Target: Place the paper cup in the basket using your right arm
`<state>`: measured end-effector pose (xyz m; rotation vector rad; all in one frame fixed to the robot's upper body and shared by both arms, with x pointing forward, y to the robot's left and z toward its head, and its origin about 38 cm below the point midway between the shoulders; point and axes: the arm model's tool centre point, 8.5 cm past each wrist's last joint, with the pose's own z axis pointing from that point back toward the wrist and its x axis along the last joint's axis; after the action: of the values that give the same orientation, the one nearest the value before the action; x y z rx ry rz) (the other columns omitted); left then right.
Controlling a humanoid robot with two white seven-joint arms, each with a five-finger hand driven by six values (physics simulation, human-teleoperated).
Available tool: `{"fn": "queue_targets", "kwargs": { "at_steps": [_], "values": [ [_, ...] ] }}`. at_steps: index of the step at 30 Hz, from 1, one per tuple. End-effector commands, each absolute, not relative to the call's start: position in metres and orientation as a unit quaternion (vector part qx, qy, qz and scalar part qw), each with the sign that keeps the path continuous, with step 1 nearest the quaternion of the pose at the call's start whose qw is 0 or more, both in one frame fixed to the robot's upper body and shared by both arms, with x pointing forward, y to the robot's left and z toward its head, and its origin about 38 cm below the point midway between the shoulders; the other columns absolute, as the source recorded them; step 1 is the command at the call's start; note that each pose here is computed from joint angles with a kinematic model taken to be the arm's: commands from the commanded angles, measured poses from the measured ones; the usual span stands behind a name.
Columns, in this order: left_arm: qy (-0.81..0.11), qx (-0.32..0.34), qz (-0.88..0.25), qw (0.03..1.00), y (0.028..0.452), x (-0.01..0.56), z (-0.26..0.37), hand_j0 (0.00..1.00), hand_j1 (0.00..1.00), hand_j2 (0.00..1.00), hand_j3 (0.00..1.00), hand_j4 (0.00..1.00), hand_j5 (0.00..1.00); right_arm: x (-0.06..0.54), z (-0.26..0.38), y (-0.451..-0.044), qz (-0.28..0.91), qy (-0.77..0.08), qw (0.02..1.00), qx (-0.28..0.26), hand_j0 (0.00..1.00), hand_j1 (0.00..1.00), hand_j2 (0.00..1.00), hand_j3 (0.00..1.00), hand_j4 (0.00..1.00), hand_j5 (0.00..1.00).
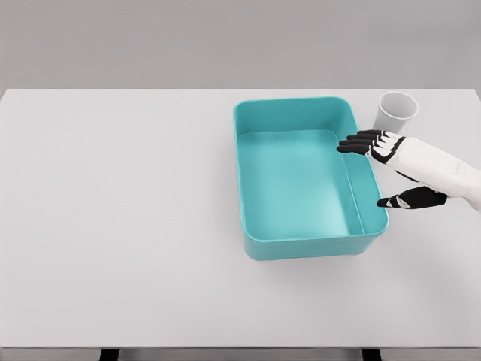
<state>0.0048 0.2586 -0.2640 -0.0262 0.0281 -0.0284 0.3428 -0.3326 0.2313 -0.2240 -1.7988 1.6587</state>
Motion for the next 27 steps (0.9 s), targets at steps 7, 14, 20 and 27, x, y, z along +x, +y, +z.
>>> {"fn": "queue_targets", "kwargs": {
  "at_steps": [7,14,20,27],
  "values": [
    [0.014,-0.013,-0.014,1.000,0.259,0.005,-0.264,1.00,1.00,1.00,1.00,1.00,1.00,0.361,0.255,-0.357,0.527,-0.749,0.397,-0.055,1.00,1.00,1.00,1.00,1.00,1.00],
    [0.014,-0.013,-0.014,1.000,0.259,0.005,-0.264,1.00,1.00,1.00,1.00,1.00,1.00,0.412,0.235,-0.415,0.394,-0.729,0.559,-0.030,1.00,1.00,1.00,1.00,1.00,1.00],
    [0.015,-0.013,-0.014,1.000,0.259,0.005,-0.264,1.00,1.00,1.00,1.00,1.00,1.00,0.440,0.192,-0.439,0.334,-0.699,0.632,-0.020,1.00,1.00,1.00,1.00,1.00,1.00],
    [0.014,-0.013,-0.014,1.000,0.259,0.005,-0.264,1.00,1.00,1.00,1.00,1.00,1.00,0.453,0.186,-0.458,0.246,-0.724,0.645,0.014,1.00,1.00,1.00,1.00,1.00,1.00]
  ]
}}
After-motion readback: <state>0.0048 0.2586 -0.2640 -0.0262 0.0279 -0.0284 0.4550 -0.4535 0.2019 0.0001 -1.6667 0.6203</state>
